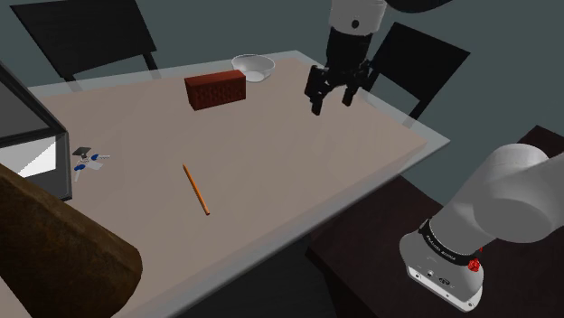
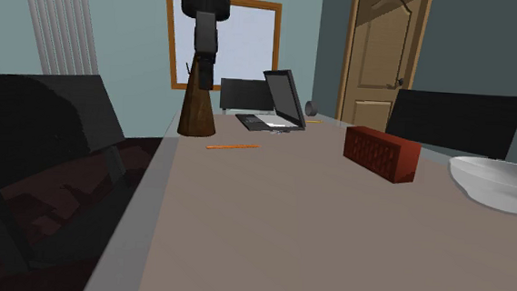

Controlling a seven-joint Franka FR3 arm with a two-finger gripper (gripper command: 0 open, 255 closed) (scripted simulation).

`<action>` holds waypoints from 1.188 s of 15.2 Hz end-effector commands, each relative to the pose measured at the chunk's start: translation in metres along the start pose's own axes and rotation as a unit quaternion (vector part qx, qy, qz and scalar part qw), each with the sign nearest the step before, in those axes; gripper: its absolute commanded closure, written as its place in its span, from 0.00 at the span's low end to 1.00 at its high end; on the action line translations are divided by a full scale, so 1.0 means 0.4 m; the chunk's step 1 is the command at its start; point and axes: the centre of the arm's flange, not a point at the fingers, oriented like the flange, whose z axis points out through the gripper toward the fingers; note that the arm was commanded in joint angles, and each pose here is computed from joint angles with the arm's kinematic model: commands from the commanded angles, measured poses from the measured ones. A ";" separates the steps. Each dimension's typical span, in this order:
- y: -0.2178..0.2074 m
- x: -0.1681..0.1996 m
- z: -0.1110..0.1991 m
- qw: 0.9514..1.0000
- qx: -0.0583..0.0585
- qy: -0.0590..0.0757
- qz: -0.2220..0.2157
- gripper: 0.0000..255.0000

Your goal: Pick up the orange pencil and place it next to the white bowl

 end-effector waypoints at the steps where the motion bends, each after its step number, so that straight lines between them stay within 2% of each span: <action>1: -0.066 0.009 0.019 1.000 -0.007 0.000 -0.001 0.00; 18: -0.627 0.110 0.232 0.997 -0.074 0.001 -0.011 0.00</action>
